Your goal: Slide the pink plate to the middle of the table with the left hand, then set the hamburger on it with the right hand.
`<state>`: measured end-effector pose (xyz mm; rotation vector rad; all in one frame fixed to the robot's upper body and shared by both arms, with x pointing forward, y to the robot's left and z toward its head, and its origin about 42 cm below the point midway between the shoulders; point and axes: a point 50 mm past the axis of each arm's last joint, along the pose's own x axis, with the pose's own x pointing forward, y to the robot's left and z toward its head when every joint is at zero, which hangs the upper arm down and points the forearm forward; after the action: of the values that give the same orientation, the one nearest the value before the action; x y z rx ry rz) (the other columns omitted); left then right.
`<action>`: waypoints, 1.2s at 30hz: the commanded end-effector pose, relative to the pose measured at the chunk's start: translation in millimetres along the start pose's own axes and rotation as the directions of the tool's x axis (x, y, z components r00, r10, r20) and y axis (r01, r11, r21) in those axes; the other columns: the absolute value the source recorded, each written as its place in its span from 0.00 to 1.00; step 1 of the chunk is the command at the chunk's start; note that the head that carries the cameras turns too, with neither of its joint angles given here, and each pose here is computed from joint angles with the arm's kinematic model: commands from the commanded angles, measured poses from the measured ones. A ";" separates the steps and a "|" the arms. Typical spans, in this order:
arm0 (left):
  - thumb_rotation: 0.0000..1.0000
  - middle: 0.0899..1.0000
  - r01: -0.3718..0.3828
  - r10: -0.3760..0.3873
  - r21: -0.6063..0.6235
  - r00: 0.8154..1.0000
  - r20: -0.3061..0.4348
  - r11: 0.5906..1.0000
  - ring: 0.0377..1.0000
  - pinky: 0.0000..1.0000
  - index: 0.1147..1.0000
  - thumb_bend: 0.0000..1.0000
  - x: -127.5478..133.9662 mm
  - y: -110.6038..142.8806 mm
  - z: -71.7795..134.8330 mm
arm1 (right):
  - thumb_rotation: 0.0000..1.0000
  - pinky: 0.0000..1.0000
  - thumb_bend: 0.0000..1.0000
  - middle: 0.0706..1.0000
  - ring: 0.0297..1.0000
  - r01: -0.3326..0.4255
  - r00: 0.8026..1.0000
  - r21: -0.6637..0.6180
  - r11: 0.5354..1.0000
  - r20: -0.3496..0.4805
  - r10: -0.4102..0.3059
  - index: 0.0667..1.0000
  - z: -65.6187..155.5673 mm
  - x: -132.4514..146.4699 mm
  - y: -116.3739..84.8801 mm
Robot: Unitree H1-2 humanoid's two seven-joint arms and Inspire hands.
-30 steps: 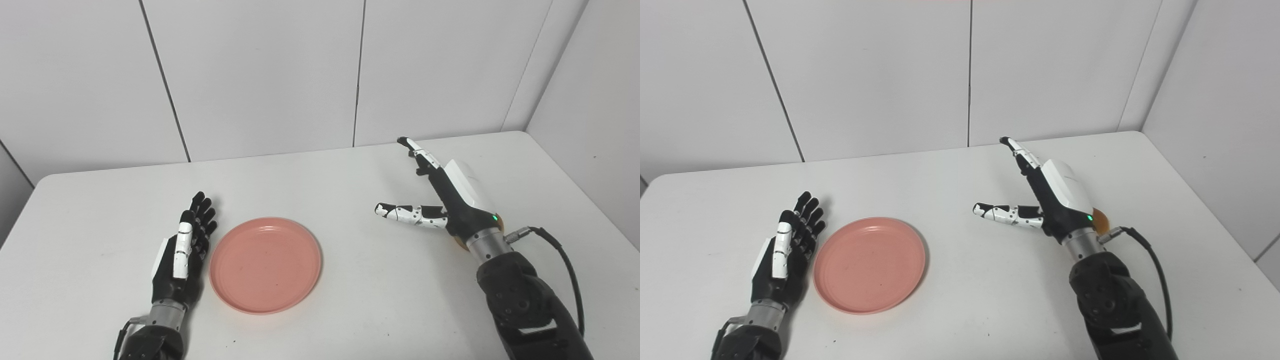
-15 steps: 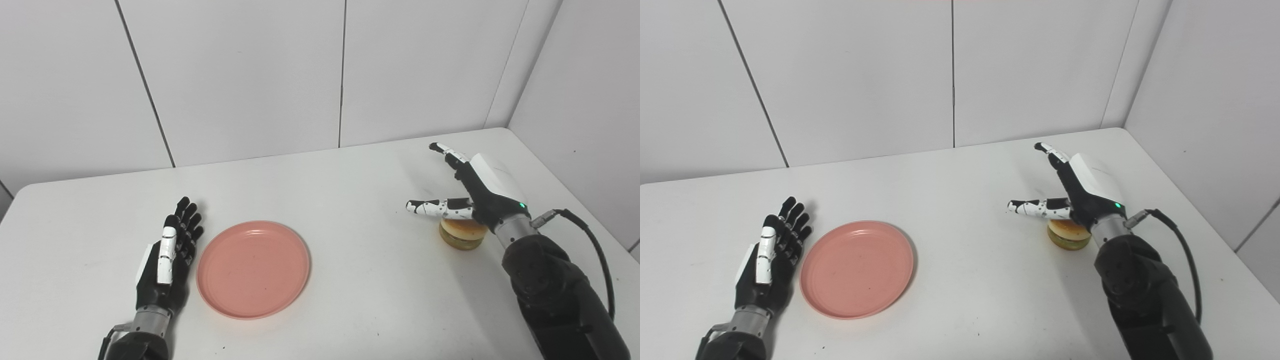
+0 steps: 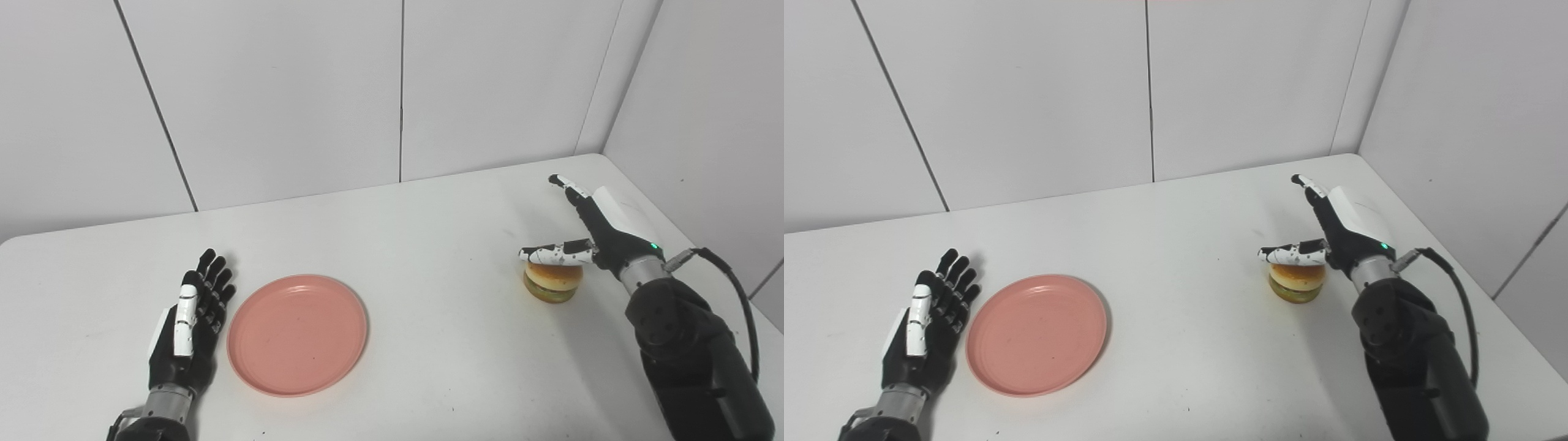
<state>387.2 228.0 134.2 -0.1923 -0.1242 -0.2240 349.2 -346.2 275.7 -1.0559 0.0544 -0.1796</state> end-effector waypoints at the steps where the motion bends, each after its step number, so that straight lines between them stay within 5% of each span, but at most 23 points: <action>1: 1.00 1.00 -0.030 0.029 -0.017 0.995 -0.097 0.999 1.00 1.00 0.99 0.48 -24.0 12.5 -26.2 | 0.33 0.77 0.99 0.91 0.87 0.014 1.000 0.010 1.000 -0.014 -0.014 0.91 2.5 4.5 -12.2; 11: 1.00 1.00 -0.026 0.022 -0.036 0.995 -0.101 0.999 1.00 1.00 1.00 0.48 -24.9 12.2 -23.4 | 0.40 0.73 1.00 0.92 0.87 -0.115 0.990 -0.072 0.991 -0.089 0.108 0.92 -4.1 14.0 0.2; 21: 1.00 1.00 -0.022 0.020 -0.024 0.995 -0.097 0.999 1.00 1.00 1.00 0.48 -25.9 11.9 -21.7 | 0.29 0.80 1.00 0.93 0.91 -0.197 0.971 -0.066 0.978 -0.151 0.185 0.92 -11.6 27.3 15.8; 23: 1.00 1.00 -0.025 0.023 -0.026 0.995 -0.095 0.999 1.00 1.00 0.99 0.47 -26.0 11.7 -21.8 | 0.14 0.52 0.95 0.75 0.64 -0.181 0.971 -0.091 0.979 -0.176 0.163 0.90 -12.7 29.3 18.5; 25: 1.00 1.00 -0.028 0.025 -0.023 0.995 -0.095 0.999 1.00 1.00 0.99 0.47 -26.2 11.6 -21.9 | 0.04 0.41 0.88 0.61 0.49 -0.168 0.970 -0.103 0.980 -0.193 0.146 0.86 -13.7 30.9 20.6; 27: 1.00 1.00 -0.027 0.024 -0.021 0.995 -0.095 0.999 1.00 1.00 0.99 0.47 -26.4 11.6 -22.0 | 0.01 0.30 0.69 0.50 0.38 -0.167 0.969 -0.107 0.980 -0.199 0.143 0.84 -15.1 32.0 21.2; 29: 1.00 1.00 -0.028 0.026 -0.024 0.995 -0.095 0.999 1.00 1.00 0.99 0.47 -26.1 11.4 -21.9 | 0.00 0.26 0.60 0.46 0.33 -0.148 0.972 -0.123 0.981 -0.200 0.121 0.82 -16.4 32.1 21.4; 30: 1.00 1.00 -0.027 0.025 -0.024 0.995 -0.094 0.999 1.00 1.00 0.99 0.47 -26.0 11.1 -21.8 | 0.00 0.36 0.58 0.46 0.41 -0.120 0.976 -0.130 0.984 -0.196 0.093 0.77 -17.1 31.8 21.7; 36: 1.00 1.00 -0.032 0.029 -0.031 0.995 -0.092 0.999 1.00 1.00 0.98 0.47 -26.0 9.7 -21.7 | 0.00 0.20 0.53 0.45 0.42 0.077 0.981 -0.157 0.985 -0.163 -0.102 0.57 -15.2 27.5 26.0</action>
<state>383.5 230.7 135.2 -0.2095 -0.1133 -0.2373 375.5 -348.4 231.5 -1.1730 0.2499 -0.2560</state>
